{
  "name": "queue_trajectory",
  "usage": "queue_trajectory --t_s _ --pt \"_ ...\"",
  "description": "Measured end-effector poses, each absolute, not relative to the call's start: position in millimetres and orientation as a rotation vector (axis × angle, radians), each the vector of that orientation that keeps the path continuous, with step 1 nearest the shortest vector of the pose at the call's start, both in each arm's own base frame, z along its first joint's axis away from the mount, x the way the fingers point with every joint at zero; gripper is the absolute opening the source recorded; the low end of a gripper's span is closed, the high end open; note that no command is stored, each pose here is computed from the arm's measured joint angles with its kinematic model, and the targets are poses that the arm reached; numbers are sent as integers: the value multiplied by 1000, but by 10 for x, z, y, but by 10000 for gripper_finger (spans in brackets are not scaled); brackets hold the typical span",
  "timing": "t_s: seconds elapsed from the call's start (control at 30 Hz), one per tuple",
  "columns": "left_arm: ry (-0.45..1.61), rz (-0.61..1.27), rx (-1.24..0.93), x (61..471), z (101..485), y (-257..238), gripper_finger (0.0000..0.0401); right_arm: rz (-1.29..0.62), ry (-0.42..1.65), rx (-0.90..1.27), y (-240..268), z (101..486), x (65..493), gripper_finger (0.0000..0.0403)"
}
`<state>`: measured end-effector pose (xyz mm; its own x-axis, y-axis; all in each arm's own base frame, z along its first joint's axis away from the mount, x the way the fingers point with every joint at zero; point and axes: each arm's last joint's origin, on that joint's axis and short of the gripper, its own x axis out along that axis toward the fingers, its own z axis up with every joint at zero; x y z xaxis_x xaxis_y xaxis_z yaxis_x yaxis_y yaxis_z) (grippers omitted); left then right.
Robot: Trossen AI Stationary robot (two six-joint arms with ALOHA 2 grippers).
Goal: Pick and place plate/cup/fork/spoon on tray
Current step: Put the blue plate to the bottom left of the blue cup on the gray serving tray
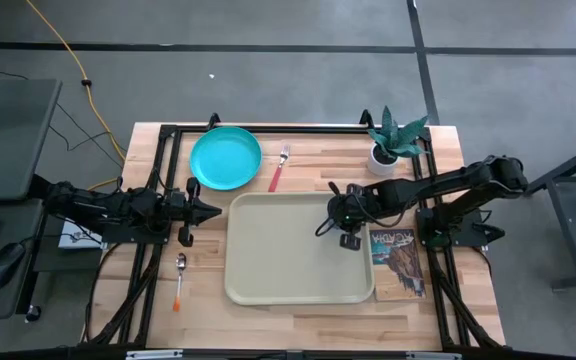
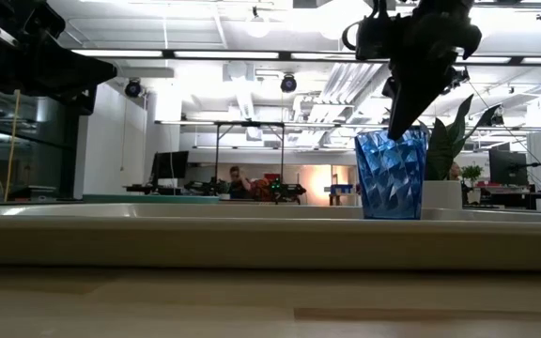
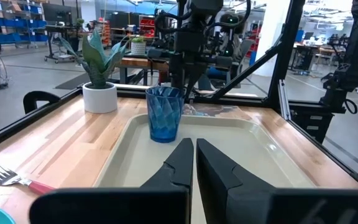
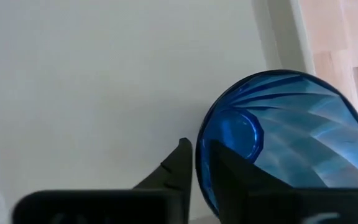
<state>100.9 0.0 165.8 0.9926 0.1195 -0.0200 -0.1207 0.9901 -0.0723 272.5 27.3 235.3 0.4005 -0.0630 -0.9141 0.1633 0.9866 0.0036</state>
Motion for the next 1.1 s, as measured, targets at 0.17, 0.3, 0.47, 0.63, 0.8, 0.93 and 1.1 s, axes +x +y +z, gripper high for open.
queue_trajectory --t_s 0.17,0.3,0.47,0.63,0.8,0.93,1.1 --pt "16 121 -73 1009 1658 0 3 -181 1142 72 260 2359 2726 118" --pt "16 121 -73 1009 1658 0 3 -173 1143 41 259 2518 2747 172" --pt "16 120 -73 1009 1657 0 3 -166 1127 37 263 2870 2770 213" --pt "16 121 -73 1009 1657 0 3 -205 1093 -23 285 3046 2664 220" --pt "16 119 -73 1009 1657 0 3 -336 1073 -23 233 2983 2279 220" --pt "16 119 -73 1009 1658 0 3 -420 953 56 168 2918 1927 220" --pt "16 120 -73 1009 1657 0 3 -352 625 88 133 2776 1708 220"
